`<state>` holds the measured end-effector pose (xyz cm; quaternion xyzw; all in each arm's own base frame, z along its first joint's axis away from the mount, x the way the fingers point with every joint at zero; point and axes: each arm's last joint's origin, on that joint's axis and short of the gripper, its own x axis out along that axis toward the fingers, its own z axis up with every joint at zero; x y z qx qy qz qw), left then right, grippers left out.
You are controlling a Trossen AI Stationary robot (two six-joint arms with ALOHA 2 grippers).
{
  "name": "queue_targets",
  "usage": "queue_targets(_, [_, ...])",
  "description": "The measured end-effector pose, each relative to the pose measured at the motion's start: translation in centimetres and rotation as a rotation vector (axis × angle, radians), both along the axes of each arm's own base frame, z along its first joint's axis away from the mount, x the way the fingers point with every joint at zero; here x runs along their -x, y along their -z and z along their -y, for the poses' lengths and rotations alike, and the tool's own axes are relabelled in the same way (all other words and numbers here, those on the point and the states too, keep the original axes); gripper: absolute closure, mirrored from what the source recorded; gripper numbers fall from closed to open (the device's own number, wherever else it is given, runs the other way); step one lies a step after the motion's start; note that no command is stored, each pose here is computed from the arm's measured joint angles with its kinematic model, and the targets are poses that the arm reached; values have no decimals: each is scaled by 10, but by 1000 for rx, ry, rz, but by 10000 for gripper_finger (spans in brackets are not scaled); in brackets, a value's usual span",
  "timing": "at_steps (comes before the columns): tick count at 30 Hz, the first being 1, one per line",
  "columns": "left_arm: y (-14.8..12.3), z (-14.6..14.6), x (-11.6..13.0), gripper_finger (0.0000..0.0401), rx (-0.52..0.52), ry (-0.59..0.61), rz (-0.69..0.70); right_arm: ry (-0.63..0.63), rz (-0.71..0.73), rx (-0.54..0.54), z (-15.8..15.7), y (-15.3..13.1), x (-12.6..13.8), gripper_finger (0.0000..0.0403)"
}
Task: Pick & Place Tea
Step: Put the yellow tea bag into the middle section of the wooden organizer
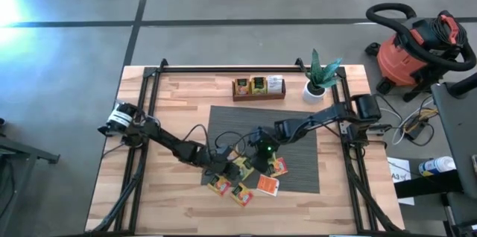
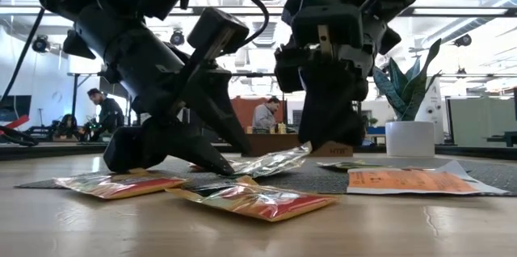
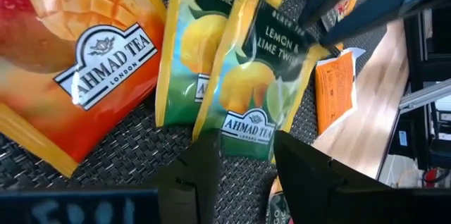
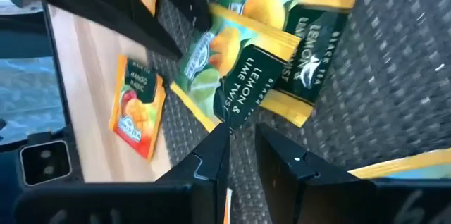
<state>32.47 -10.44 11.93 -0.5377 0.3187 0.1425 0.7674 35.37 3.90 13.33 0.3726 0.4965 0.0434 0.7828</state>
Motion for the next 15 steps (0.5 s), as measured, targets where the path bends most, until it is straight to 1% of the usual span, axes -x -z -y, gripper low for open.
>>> queue_targets(7, [1, -2, 0, 263, -12, 3, -2, 30, -22, -31, 0, 3, -1, 335])
queue_targets(12, [2, -3, 1, 263, -21, 4, -5, 41, -3, -37, 2, -3, -3, 334])
queue_targets(15, [2, -3, 1, 263, -23, 3, -7, 41, 2, -38, 2, -5, -4, 321])
